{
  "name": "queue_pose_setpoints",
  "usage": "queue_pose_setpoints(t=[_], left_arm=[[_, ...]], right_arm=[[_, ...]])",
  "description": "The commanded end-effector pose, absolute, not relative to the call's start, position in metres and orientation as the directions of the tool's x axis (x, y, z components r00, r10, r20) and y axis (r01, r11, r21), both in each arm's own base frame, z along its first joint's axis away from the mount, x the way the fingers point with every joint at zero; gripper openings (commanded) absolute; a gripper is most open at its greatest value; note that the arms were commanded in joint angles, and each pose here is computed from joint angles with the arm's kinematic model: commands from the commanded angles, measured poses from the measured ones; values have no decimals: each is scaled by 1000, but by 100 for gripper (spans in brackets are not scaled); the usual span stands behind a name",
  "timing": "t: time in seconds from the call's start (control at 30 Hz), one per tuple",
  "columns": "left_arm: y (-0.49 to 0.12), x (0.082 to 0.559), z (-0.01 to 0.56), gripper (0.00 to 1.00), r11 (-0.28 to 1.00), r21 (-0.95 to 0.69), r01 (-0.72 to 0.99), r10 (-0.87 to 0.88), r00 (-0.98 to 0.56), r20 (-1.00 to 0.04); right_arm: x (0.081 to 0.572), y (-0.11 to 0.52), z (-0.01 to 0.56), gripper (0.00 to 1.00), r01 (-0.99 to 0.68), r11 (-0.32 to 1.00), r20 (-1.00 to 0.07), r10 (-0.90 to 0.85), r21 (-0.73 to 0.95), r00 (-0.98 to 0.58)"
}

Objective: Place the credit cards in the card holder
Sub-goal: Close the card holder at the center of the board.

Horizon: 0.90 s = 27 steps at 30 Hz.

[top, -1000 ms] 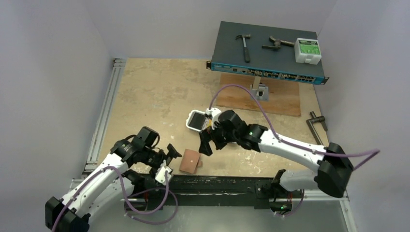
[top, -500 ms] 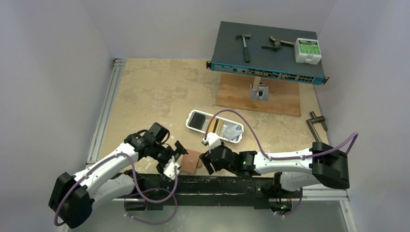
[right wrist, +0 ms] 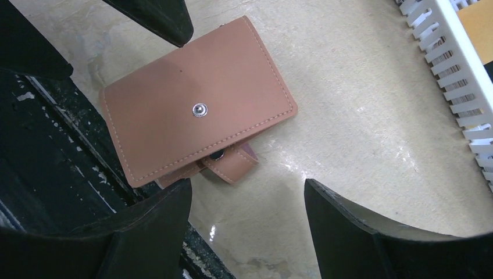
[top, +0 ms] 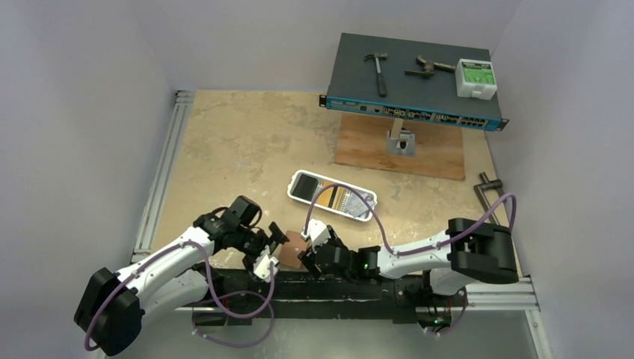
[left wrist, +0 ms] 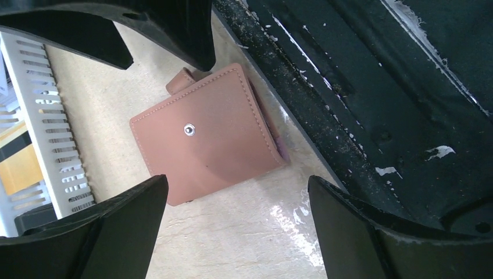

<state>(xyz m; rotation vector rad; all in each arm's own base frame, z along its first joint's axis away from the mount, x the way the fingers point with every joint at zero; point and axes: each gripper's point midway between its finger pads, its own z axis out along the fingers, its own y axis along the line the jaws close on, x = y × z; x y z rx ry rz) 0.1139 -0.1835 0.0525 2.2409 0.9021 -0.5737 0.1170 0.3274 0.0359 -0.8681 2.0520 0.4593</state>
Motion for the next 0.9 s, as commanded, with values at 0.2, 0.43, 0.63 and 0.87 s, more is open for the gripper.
queue_pose_setpoints(t=[0.2, 0.43, 0.63, 0.87], left_arm=[[-190, 114, 55, 89, -590, 455, 667, 374, 725, -578], [-190, 110, 49, 89, -630, 466, 621, 332, 759, -560], [-183, 108, 40, 89, -692, 449, 565, 310, 795, -521], [-176, 114, 28, 88, -745, 428, 511, 302, 831, -467]], right_arm=[[136, 335, 33, 54, -655, 748, -849, -414, -111, -329], [136, 338, 40, 36, -616, 782, -873, -366, -99, -324], [138, 343, 57, 26, -578, 816, -910, -241, -2, -337], [140, 346, 67, 8, -533, 838, -923, -109, 114, -370]])
